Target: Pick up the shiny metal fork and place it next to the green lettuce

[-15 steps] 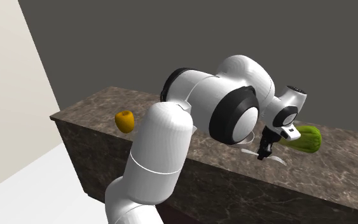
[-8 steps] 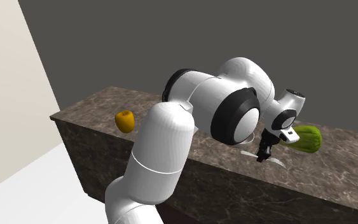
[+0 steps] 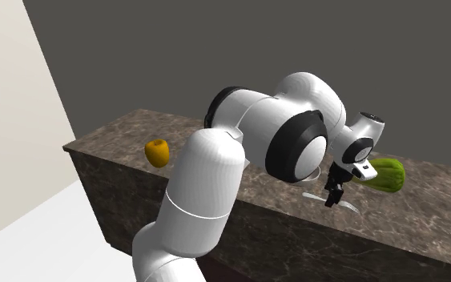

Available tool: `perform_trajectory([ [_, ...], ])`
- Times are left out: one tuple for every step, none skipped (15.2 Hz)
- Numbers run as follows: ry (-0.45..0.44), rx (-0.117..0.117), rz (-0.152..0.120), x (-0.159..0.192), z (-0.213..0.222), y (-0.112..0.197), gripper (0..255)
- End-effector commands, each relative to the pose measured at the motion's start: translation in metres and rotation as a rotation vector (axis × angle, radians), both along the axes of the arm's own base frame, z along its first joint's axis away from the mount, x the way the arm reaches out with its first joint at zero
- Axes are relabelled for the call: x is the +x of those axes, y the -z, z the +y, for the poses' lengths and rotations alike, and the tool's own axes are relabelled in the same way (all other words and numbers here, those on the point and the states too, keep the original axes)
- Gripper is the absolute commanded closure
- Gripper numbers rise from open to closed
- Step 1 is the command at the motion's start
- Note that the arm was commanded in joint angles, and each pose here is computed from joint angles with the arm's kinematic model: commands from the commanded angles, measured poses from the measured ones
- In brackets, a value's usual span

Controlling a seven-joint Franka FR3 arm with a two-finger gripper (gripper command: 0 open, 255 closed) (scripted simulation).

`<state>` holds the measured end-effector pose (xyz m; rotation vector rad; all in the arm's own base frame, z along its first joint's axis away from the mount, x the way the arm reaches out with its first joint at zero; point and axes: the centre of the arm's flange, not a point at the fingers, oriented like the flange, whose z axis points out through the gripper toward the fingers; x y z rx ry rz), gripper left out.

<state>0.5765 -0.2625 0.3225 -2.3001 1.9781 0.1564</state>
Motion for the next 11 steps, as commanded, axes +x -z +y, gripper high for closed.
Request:
perform_trajectory([
  [0.0, 0.0, 0.0, 0.0, -0.002, -0.013, 0],
  [0.0, 0.0, 0.0, 0.0, -0.004, -0.026, 0],
  [0.0, 0.0, 0.0, 0.0, -0.006, -0.039, 0],
  [0.0, 0.0, 0.0, 0.001, -0.007, -0.049, 0],
  [0.0, 0.0, 0.0, 0.001, -0.007, -0.049, 0],
  [0.0, 0.0, 0.0, 0.001, -0.007, -0.049, 0],
  [0.0, 0.0, 0.0, 0.001, -0.007, -0.049, 0],
  [0.0, 0.0, 0.0, 0.001, -0.007, -0.049, 0],
  [0.0, 0.0, 0.0, 0.001, -0.007, -0.049, 0],
  [0.0, 0.0, 0.0, 0.001, -0.007, -0.049, 0],
  [0.0, 0.0, 0.0, 0.001, -0.007, -0.049, 0],
])
